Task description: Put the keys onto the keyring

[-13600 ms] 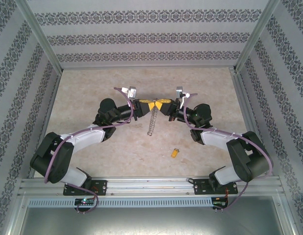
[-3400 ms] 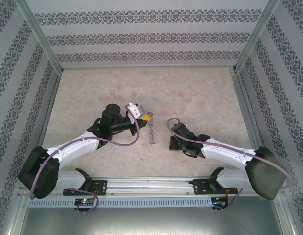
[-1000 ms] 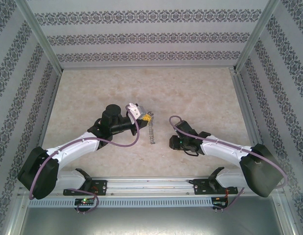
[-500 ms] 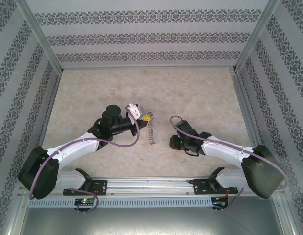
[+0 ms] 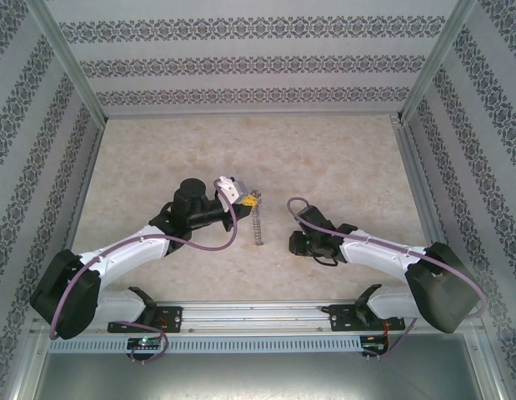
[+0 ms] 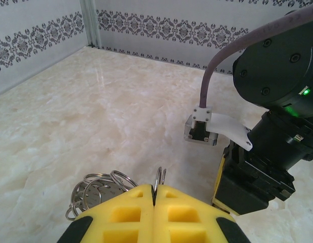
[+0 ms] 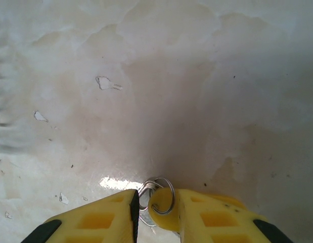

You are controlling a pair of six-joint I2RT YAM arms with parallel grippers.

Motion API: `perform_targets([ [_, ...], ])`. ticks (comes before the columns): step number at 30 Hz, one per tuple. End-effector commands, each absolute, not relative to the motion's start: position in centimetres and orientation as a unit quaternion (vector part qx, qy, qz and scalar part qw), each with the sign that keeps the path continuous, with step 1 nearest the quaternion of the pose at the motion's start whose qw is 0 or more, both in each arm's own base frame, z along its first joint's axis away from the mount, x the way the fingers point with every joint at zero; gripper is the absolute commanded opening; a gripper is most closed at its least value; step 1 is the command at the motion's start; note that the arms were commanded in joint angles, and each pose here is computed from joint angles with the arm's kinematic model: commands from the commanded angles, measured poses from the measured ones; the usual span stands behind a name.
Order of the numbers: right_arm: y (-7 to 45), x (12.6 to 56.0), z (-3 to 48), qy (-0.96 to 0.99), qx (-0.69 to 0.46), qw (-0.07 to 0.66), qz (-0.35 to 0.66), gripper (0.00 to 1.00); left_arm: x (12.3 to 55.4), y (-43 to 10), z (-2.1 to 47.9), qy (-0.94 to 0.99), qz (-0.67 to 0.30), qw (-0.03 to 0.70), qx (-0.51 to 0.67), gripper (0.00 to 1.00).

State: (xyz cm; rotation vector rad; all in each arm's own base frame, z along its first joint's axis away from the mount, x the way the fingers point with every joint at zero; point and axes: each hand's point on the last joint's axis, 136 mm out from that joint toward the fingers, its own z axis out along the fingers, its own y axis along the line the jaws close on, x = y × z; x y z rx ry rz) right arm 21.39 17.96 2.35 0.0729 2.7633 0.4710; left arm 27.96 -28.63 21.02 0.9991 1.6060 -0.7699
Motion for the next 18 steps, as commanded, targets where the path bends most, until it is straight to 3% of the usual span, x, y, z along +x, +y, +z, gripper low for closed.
perform_targets([
  [1, 18.37, 21.37, 2.28, 0.971, 0.028, 0.166, 0.167, 0.27, 27.47, -29.01, 23.42, 0.638, -0.327, 0.556, 0.42, 0.0],
  [18, 18.55, 21.66, 2.15, 0.973, 0.025, 0.167, 0.159, 0.23, 27.42, -28.9, 23.29, 0.639, -0.324, 0.557, 0.42, 0.0],
])
